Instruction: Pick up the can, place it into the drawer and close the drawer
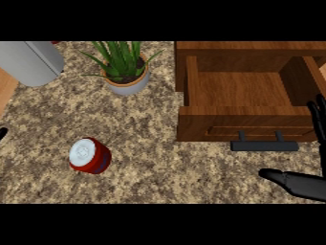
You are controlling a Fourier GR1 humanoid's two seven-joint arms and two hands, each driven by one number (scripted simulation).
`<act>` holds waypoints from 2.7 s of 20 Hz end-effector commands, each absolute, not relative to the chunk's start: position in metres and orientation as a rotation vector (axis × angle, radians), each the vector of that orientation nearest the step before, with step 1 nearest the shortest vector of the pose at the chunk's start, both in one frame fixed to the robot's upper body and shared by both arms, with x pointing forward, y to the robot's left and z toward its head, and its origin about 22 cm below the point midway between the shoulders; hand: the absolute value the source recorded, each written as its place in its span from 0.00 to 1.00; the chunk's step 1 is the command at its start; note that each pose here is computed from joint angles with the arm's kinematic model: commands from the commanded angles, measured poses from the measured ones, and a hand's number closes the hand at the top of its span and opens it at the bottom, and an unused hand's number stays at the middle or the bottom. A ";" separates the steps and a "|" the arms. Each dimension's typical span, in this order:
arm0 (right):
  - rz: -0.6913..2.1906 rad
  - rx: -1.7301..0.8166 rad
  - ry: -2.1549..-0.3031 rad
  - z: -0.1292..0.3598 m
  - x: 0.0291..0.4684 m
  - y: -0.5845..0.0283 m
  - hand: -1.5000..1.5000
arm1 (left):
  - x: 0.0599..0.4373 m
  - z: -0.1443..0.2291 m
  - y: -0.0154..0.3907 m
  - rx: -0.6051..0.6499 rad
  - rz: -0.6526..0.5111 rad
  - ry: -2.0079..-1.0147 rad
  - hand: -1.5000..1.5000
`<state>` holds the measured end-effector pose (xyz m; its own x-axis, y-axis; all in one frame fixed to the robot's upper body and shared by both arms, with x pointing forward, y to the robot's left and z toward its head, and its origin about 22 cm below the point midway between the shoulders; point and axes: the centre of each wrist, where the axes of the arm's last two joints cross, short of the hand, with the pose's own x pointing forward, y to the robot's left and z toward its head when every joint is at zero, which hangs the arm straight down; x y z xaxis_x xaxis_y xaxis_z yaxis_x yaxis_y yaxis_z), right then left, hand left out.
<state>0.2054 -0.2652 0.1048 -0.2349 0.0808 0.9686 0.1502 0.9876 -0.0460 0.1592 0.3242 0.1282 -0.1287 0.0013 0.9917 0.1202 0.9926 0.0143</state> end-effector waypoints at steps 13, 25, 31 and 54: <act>-0.081 -0.177 -1.811 0.113 0.203 -0.288 0.00 | 0.171 0.071 0.276 -0.087 -0.128 -1.608 0.00; -0.084 -0.188 -1.829 0.112 0.178 -0.286 0.00 | 0.179 -0.015 0.301 0.001 -0.134 -1.545 0.00; -0.069 -0.193 -1.823 0.133 0.149 -0.291 0.00 | 0.177 -0.032 0.301 0.032 -0.077 -1.533 0.00; -0.056 -0.225 -1.845 0.126 0.162 -0.308 0.00 | 0.214 -0.134 0.324 0.045 -0.018 -1.469 0.00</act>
